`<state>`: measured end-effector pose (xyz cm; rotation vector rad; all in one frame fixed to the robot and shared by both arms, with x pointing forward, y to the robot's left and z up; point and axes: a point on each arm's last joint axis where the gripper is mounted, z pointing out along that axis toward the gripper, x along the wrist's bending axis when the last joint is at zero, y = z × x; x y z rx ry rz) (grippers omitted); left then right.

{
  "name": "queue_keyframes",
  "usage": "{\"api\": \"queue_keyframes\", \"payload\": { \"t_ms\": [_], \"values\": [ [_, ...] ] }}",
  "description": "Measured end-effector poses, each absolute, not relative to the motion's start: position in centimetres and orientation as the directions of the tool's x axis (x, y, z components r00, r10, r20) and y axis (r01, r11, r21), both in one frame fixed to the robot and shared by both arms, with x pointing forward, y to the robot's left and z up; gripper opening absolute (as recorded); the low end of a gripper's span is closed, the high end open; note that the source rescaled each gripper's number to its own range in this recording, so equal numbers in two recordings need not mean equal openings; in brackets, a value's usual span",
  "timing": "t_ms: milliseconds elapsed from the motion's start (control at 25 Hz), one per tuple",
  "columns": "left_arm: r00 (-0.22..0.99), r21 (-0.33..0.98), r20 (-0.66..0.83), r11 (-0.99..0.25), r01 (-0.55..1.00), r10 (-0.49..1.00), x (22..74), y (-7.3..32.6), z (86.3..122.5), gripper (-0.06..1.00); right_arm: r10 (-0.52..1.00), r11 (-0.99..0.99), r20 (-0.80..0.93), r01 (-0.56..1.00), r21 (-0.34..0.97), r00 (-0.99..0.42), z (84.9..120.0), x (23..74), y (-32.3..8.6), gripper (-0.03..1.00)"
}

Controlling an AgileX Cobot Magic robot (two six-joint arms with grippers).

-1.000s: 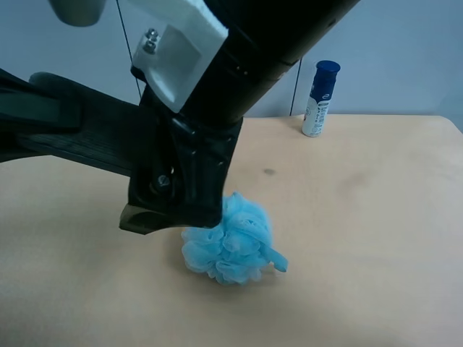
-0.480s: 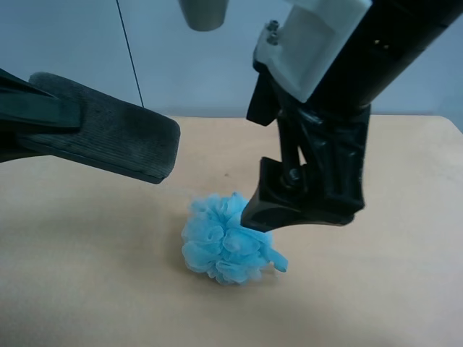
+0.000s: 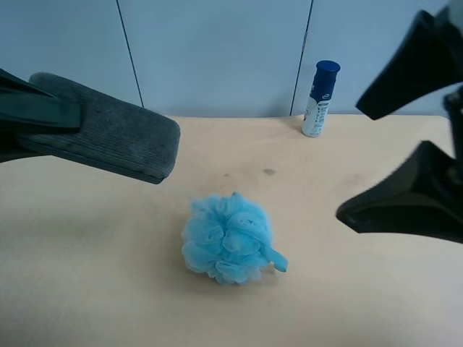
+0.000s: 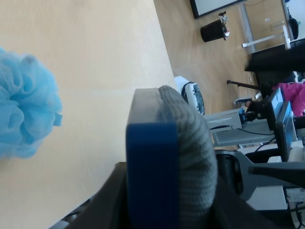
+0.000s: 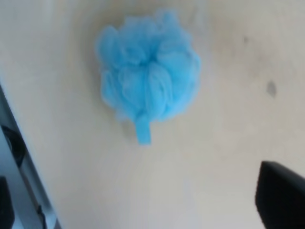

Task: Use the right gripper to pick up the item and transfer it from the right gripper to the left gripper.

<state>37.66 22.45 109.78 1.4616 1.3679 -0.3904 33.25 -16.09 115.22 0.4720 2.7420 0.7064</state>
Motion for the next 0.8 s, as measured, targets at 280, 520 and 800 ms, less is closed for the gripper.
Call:
{"api": "queue_keyframes", "payload": {
  "t_ms": [280, 520, 800],
  "values": [
    [0.297, 0.446, -0.801, 0.187, 0.875, 0.520, 37.5, 22.4, 109.8, 0.00, 0.487, 0.746, -0.119, 0.342, 0.571, -0.865, 111.7, 29.4, -22.2, 0.99],
    [0.297, 0.446, -0.801, 0.187, 0.875, 0.520, 37.5, 22.4, 109.8, 0.00, 0.551, 0.631, -0.071, 0.360, 0.687, -0.832, 108.7, 27.2, -25.6, 0.99],
    [0.297, 0.446, -0.801, 0.187, 0.875, 0.520, 37.5, 22.4, 109.8, 0.00, 0.550, 0.570, -0.016, 0.361, 0.738, -0.835, 105.3, 25.5, -27.6, 0.99]
  ]
}}
